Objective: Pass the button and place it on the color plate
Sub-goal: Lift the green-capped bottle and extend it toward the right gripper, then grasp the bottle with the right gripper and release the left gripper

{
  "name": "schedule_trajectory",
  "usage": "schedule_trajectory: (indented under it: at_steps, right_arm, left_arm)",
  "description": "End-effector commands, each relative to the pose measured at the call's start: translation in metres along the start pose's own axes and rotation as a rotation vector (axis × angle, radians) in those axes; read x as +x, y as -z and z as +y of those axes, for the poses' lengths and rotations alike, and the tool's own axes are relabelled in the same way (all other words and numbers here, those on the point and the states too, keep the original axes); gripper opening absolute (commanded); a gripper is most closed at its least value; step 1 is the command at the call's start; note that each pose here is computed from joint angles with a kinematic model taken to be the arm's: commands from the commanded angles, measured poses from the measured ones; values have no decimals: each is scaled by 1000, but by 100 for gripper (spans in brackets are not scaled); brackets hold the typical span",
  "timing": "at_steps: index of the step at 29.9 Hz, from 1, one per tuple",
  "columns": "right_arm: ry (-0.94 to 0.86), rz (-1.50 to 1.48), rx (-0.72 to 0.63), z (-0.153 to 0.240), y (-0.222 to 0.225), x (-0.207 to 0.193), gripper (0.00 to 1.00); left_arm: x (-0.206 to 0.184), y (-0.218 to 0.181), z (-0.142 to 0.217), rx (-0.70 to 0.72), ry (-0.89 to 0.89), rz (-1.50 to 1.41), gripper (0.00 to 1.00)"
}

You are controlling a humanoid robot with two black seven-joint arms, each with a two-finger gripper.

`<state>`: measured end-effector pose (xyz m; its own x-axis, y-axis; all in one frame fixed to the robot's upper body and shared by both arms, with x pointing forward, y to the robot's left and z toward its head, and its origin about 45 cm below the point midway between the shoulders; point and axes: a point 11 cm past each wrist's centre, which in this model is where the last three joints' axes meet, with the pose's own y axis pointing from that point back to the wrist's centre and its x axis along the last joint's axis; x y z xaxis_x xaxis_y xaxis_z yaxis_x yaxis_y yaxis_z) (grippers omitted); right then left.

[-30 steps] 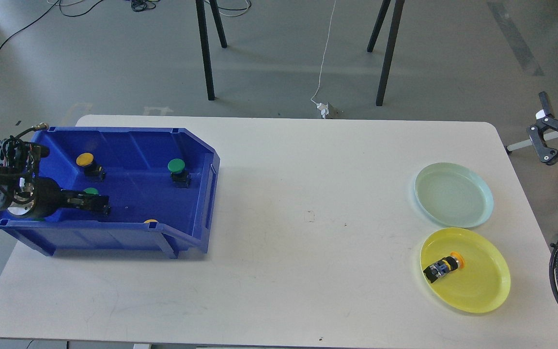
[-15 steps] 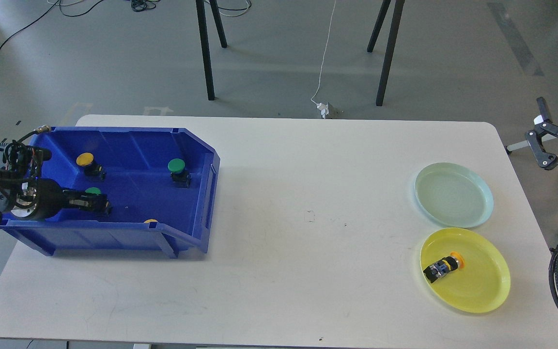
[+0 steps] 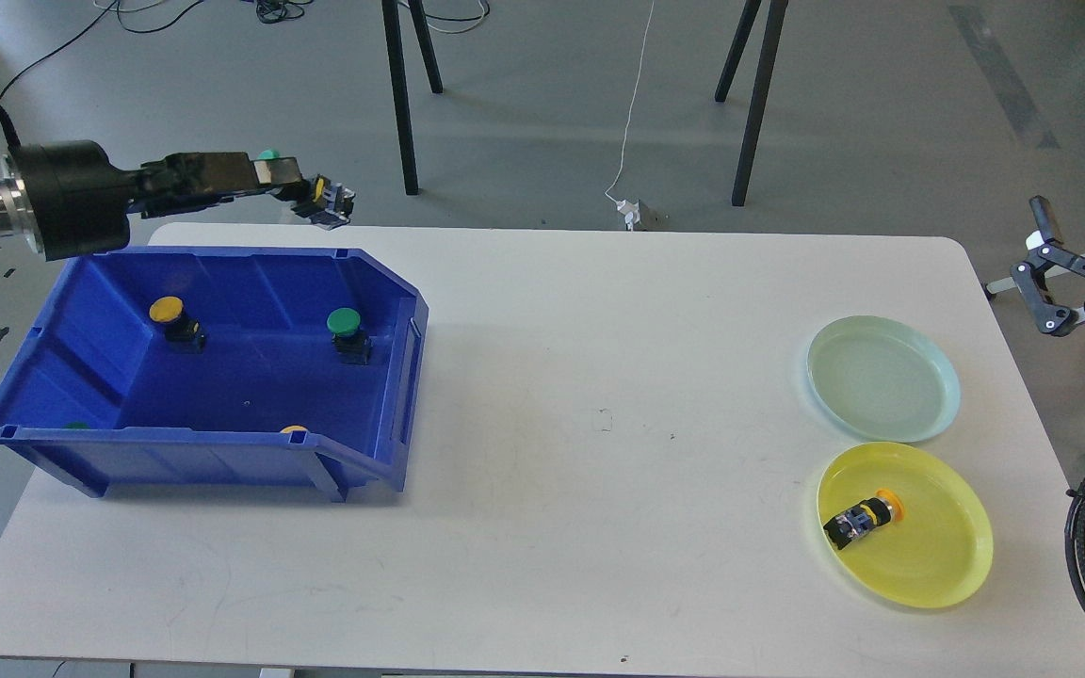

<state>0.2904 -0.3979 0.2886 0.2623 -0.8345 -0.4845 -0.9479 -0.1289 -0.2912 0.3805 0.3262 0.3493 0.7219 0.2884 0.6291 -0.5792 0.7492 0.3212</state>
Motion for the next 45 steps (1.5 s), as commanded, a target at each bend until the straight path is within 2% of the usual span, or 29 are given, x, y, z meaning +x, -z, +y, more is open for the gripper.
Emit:
schedule_trajectory:
  at_steps: [1, 7, 13, 16, 19, 31, 45]
  right_arm:
    - [73, 134, -57, 2, -10, -11, 99]
    - [166, 160, -99, 0, -14, -35, 99]
    - [306, 89, -214, -8, -59, -72, 99]
    - [391, 61, -284, -15, -87, -97, 99]
    - [441, 17, -294, -25, -105, -118, 99]
    - [521, -2, -345, -54, -147, -147, 99]
    - [588, -11, -342, -60, -150, -166, 95]
  left_arm:
    - [-13, -39, -38, -228, -4, 203, 4]
    - [-63, -81, -112, -450, 119, 390, 5]
    - [-106, -65, -156, -456, 130, 527, 5]
    - [-106, -67, -157, -473, 119, 545, 5]
    - [-104, -67, -157, -476, 111, 549, 6]
    - [-104, -68, -157, -481, 114, 555, 6]
    - [-103, -68, -158, -483, 115, 562, 6]
